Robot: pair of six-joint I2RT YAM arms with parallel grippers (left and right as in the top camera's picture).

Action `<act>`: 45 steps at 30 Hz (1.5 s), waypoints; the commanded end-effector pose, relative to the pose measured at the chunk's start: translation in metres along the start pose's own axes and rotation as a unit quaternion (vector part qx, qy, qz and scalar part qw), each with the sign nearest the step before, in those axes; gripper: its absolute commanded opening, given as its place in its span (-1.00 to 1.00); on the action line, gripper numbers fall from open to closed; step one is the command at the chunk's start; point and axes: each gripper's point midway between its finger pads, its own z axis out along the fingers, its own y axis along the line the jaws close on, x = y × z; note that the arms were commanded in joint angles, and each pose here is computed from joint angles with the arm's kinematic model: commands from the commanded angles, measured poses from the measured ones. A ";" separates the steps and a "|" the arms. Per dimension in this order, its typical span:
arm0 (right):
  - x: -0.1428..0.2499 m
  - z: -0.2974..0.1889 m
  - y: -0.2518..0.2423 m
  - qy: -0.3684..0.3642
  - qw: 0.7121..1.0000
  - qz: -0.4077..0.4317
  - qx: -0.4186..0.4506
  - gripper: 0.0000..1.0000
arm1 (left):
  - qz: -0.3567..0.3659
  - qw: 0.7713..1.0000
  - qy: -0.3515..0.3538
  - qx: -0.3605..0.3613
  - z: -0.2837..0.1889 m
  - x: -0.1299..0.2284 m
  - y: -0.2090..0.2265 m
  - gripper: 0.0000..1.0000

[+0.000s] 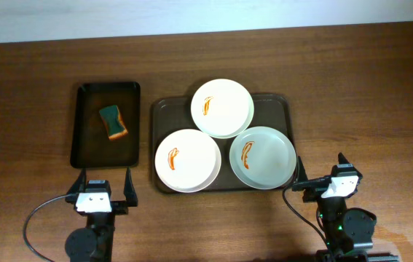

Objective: Clean dirty plates on tray and stack at the side
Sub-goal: 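Move the left gripper toward the sponge in the small black tray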

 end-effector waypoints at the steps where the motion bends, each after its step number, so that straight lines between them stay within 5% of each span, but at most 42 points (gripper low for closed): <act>1: 0.003 0.000 0.000 0.003 1.000 -0.003 0.001 0.97 | 0.008 1.000 0.001 -0.007 0.000 0.002 0.003 0.99; 26: 0.003 0.000 0.000 0.003 1.000 -0.003 0.001 0.97 | 0.008 1.000 -0.008 -0.007 0.000 -0.002 0.003 0.99; 27: 0.003 0.000 0.000 0.003 1.000 -0.003 0.001 0.97 | -0.017 0.997 -0.031 0.070 -0.002 -0.014 -0.023 0.99; 28: 0.003 0.000 0.000 0.003 1.000 -0.003 0.001 0.97 | -0.065 0.971 -0.027 0.230 -0.019 -0.018 -0.076 0.99; 30: 0.003 0.000 0.000 0.003 1.000 -0.003 0.001 0.97 | -0.068 0.903 -0.038 0.423 -0.063 -0.032 -0.130 0.99; 31: 0.003 0.000 0.000 0.003 1.000 -0.003 0.001 0.96 | -0.036 0.883 -0.080 0.462 -0.078 -0.048 -0.138 0.99; 34: 0.003 0.000 0.000 0.003 1.000 -0.003 0.001 0.97 | 0.039 0.839 -0.277 0.467 -0.128 -0.135 -0.137 0.99; 36: 0.003 0.000 0.000 0.003 1.000 -0.003 0.001 0.97 | 0.015 0.876 -0.293 0.382 -0.114 -0.174 -0.114 0.99; 38: 0.003 0.000 0.000 0.003 1.000 -0.003 0.001 0.97 | 0.052 0.930 -0.210 0.299 -0.083 -0.197 -0.095 0.99; 40: 0.003 0.000 0.000 0.003 1.000 -0.003 0.001 0.97 | 0.028 0.981 -0.012 0.193 -0.027 -0.188 -0.058 0.99; 42: 0.003 0.000 0.000 0.003 1.000 -0.003 0.001 0.97 | 0.015 0.972 0.152 0.179 0.013 -0.167 -0.048 0.99; 45: 0.003 0.000 0.000 0.003 1.000 -0.003 0.001 0.97 | -0.048 0.935 0.305 0.174 0.075 -0.128 -0.045 0.99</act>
